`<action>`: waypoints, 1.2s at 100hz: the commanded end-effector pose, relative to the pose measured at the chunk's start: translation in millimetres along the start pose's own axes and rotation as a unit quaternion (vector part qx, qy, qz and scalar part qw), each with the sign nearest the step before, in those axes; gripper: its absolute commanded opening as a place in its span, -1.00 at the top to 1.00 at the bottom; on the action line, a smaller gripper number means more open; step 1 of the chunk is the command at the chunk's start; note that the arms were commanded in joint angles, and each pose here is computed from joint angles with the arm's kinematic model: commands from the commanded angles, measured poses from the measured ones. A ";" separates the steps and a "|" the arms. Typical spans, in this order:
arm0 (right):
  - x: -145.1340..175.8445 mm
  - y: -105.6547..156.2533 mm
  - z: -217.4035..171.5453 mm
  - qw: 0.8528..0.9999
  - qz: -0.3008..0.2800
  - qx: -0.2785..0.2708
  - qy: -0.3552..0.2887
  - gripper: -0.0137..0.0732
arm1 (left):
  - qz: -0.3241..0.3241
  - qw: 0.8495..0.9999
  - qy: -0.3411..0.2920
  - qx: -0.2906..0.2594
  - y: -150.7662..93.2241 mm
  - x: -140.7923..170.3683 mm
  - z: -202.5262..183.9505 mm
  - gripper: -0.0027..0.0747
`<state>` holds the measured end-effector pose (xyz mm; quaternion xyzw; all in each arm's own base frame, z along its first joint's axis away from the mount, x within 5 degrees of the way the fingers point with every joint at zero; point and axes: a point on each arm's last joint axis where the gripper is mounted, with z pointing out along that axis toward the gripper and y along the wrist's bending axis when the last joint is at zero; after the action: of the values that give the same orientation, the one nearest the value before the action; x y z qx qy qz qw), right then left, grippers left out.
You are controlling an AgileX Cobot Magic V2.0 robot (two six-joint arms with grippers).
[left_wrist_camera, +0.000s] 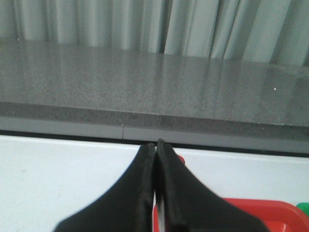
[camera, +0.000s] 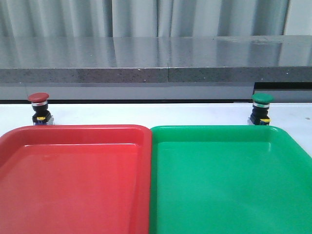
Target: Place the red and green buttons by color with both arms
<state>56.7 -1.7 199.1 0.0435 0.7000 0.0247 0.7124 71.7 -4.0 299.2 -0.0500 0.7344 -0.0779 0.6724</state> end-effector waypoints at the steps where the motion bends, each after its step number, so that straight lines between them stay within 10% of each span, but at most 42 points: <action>1: -14.0 1.9 -1.8 0.999 -0.007 -0.007 -0.051 0.83 | -0.009 1.000 0.008 0.000 -4.2 -23.0 8.9 0.98; 26: -14.0 1.9 -1.8 0.999 -0.007 -0.007 -0.051 0.83 | -0.003 0.997 0.074 -0.009 -8.3 -49.0 47.5 0.85; 57: -14.0 1.9 -1.8 0.999 -0.007 -0.007 -0.051 0.83 | 0.010 0.986 0.164 -0.021 -6.6 -47.2 101.0 -0.50; 93: -14.0 1.9 -1.8 0.999 -0.007 -0.007 -0.051 0.83 | 0.026 0.965 0.261 0.007 -23.9 -39.5 172.9 -0.53; 120: -14.0 1.9 -1.8 0.999 -0.007 -0.007 -0.051 0.83 | 0.009 0.913 0.409 0.008 -32.7 -34.5 230.4 -0.53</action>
<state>56.7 -1.7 199.1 0.0435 0.7000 0.0247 0.7124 289.3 -34.4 304.6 0.0000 0.9465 -0.0717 0.3147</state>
